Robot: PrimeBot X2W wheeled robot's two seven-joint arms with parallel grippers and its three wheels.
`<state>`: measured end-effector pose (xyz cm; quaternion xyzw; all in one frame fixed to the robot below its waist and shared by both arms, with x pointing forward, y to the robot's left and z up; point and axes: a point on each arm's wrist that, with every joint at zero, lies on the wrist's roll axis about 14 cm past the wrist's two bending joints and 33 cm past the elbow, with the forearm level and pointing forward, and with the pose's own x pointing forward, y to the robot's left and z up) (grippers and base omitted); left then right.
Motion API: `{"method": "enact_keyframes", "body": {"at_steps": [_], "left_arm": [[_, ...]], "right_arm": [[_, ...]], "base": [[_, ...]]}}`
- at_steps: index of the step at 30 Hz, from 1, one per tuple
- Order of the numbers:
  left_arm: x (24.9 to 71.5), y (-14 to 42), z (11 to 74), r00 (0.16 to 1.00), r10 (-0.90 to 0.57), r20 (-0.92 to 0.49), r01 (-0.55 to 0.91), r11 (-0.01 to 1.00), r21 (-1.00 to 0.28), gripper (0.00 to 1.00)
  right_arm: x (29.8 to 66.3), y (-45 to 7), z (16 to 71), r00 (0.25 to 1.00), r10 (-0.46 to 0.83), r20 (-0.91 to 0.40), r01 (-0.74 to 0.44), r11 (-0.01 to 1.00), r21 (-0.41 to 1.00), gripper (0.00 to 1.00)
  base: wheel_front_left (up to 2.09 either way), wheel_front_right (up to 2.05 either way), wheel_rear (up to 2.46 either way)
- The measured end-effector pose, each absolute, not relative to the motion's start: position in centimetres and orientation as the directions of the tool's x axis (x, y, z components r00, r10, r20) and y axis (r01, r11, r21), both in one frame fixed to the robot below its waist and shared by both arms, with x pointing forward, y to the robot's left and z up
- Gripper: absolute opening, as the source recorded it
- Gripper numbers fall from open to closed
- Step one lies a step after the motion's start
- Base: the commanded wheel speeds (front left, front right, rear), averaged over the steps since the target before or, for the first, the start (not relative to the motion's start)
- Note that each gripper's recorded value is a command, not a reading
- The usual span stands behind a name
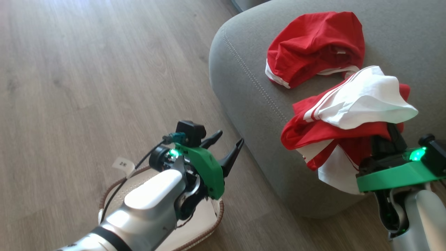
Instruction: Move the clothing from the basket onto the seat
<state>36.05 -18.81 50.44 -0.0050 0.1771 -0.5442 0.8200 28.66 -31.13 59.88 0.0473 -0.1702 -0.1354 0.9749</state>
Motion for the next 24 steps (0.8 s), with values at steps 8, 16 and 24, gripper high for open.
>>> {"method": "enact_keyframes", "body": {"at_steps": [8, 16, 24], "left_arm": [[36.3, -19.4, 50.9, 0.342, -0.904, -0.257, 0.894, 0.397, -0.207, 1.0], [36.4, -19.6, 51.7, 0.352, -0.914, -0.203, 0.895, 0.392, -0.212, 1.0], [36.7, -19.4, 51.5, 0.358, -0.916, -0.178, 0.891, 0.393, -0.228, 1.0]], "right_arm": [[28.5, -31.4, 59.7, 0.905, -0.289, 0.312, 0.259, 0.957, 0.134, 0.0], [28.8, -31.5, 60.3, 0.902, -0.282, 0.327, 0.255, 0.959, 0.126, 0.0], [31.7, -31.7, 63.2, 0.901, -0.212, 0.379, 0.192, 0.977, 0.09, 0.0]], "base": [[0.0, 0.0, 0.0], [0.0, 0.0, 0.0], [0.0, 0.0, 0.0]]}}
